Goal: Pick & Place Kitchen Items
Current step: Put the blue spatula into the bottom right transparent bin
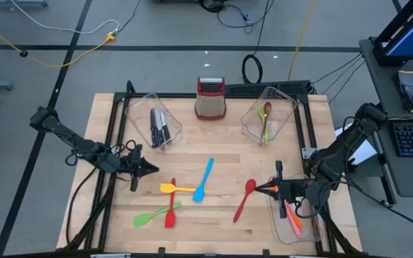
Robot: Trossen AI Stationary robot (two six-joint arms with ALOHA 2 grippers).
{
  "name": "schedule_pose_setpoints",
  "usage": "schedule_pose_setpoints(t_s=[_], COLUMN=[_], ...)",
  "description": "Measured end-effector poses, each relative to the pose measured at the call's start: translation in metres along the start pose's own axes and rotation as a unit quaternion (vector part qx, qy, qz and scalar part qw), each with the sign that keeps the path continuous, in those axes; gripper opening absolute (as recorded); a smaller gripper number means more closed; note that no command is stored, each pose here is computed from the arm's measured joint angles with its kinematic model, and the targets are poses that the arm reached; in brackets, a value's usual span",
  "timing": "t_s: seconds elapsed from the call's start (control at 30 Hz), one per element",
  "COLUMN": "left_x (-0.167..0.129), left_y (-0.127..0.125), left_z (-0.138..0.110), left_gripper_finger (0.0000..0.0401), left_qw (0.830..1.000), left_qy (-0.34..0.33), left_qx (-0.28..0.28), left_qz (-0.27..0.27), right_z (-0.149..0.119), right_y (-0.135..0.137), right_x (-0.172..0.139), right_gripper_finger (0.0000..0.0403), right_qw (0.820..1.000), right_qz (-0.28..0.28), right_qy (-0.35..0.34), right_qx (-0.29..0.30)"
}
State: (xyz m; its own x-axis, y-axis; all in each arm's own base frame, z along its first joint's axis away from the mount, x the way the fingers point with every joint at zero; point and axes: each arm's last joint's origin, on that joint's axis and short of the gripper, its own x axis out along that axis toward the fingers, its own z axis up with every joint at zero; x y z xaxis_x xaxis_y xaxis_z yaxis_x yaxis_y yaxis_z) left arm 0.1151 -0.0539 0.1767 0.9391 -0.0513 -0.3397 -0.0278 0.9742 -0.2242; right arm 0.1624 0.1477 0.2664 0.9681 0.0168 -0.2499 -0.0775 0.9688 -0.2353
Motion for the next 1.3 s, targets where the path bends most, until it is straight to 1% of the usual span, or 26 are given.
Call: schedule_pose_setpoints(t_s=[0.27, 0.4, 0.47, 0.6, 0.73, 0.87, 1.1, 1.2, 1.3], left_x=[0.0, 0.0, 0.0, 0.0, 0.0, 0.0, 0.0, 0.0, 0.0], left_y=[0.0, 0.0, 0.0, 0.0, 0.0, 0.0, 0.002, 0.002, 0.002], left_z=[0.0, 0.0, 0.0, 0.0, 0.0, -0.001, -0.004, -0.005, -0.005], left_gripper_finger=[0.0026, 0.0026, 0.0026, 0.0026, 0.0026, 0.0026, 0.0026, 0.0026, 0.0026], left_qw=[1.0, 1.0, 1.0, 1.0, 1.0, 1.0, 1.0, 1.0, 1.0], left_qy=[0.0, 0.0, 0.0, 0.0, 0.002, 0.004, 0.017, 0.022, 0.024], left_qx=[0.0, 0.0, 0.001, 0.001, 0.002, 0.003, 0.01, 0.01, 0.011], left_qz=[0.0, 0.001, 0.0, 0.001, 0.002, 0.003, 0.009, 0.011, 0.012], right_z=[0.0, 0.003, 0.004, 0.003, -0.003, -0.01, -0.014, -0.016, -0.017], right_y=[-0.002, -0.013, -0.02, -0.032, -0.041, -0.046, -0.052, -0.054, -0.058], right_x=[0.002, 0.011, 0.019, 0.037, 0.055, 0.072, 0.103, 0.117, 0.129], right_gripper_finger=[0.0008, 0.0008, 0.0008, 0.0009, 0.0009, 0.0009, 0.001, 0.0022, 0.0041], right_qw=[1.0, 1.0, 1.0, 1.0, 1.0, 0.998, 0.995, 0.991, 0.99], right_qz=[-0.006, -0.017, -0.009, 0.007, 0.009, 0.019, 0.039, 0.038, 0.032], right_qy=[-0.001, -0.005, -0.009, -0.012, 0.001, 0.009, 0.035, 0.064, 0.085], right_qx=[0.003, 0.02, 0.018, -0.001, -0.03, -0.063, -0.088, -0.107, -0.113])
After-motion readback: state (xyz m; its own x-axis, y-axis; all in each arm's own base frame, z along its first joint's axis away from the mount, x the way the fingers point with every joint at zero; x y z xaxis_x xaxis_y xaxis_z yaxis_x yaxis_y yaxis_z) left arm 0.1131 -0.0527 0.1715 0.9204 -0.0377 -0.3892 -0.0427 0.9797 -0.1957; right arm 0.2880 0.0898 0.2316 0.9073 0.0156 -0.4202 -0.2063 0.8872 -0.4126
